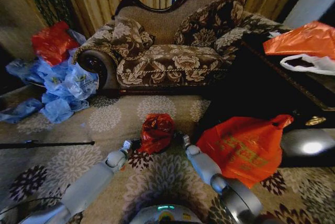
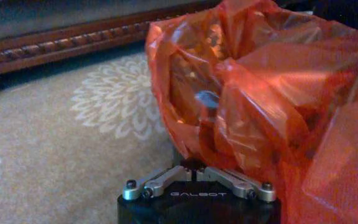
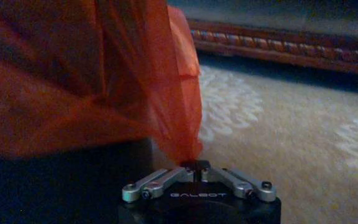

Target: Place a garbage bag over the trash bin.

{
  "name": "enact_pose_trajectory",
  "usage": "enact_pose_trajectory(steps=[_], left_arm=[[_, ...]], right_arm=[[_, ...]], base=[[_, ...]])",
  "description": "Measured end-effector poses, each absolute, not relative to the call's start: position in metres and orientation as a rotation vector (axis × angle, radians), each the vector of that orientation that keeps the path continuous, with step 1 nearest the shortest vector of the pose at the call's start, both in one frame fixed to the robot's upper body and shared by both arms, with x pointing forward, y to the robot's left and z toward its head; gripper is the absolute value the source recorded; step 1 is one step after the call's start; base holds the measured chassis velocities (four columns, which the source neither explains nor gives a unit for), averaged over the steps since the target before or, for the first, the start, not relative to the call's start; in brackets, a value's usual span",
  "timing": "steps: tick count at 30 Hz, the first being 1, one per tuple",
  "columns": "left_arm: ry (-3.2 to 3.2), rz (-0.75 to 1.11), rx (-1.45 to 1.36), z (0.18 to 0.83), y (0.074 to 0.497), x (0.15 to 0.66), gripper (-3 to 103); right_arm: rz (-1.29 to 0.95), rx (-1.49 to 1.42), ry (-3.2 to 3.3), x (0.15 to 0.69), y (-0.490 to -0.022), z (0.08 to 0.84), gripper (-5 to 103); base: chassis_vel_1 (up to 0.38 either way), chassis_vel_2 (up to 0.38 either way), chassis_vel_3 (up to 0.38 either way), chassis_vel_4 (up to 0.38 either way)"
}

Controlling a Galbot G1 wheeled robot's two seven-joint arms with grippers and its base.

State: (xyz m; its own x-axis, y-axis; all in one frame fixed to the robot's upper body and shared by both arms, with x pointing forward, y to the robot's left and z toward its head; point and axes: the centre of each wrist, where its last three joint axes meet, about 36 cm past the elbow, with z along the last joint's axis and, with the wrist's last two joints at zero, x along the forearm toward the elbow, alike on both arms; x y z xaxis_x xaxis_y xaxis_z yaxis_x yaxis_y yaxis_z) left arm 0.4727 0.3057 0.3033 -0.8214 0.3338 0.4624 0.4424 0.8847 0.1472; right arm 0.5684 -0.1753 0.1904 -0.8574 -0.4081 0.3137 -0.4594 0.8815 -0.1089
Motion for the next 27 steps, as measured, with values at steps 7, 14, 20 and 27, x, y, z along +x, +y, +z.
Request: enact_pose_trajectory(steps=[7, 14, 20, 27], left_arm=[[-2.615, -0.36, -0.552, 0.297, 0.316, 0.471, 0], [-2.642, -0.355, -0.465, 0.289, 0.32, 0.484, 0], [-2.698, -0.302, -0.426, 0.3, 0.316, 0.5, 0], [-2.699, -0.28, -0.4, 0.299, 0.316, 0.502, 0]], right_arm=[[0.255, 0.648, -2.772, 0.555, -0.184, 0.181, 0], [0.266, 0.628, -2.829, 0.547, -0.191, 0.179, 0], [0.287, 0.515, -2.896, 0.54, -0.202, 0.196, 14], [0.285, 0.454, -2.963, 0.516, -0.229, 0.226, 35]], base=[[0.0, 0.0, 0.0, 0.0], [0.0, 0.0, 0.0, 0.0], [0.0, 0.0, 0.0, 0.0], [0.0, 0.0, 0.0, 0.0]])
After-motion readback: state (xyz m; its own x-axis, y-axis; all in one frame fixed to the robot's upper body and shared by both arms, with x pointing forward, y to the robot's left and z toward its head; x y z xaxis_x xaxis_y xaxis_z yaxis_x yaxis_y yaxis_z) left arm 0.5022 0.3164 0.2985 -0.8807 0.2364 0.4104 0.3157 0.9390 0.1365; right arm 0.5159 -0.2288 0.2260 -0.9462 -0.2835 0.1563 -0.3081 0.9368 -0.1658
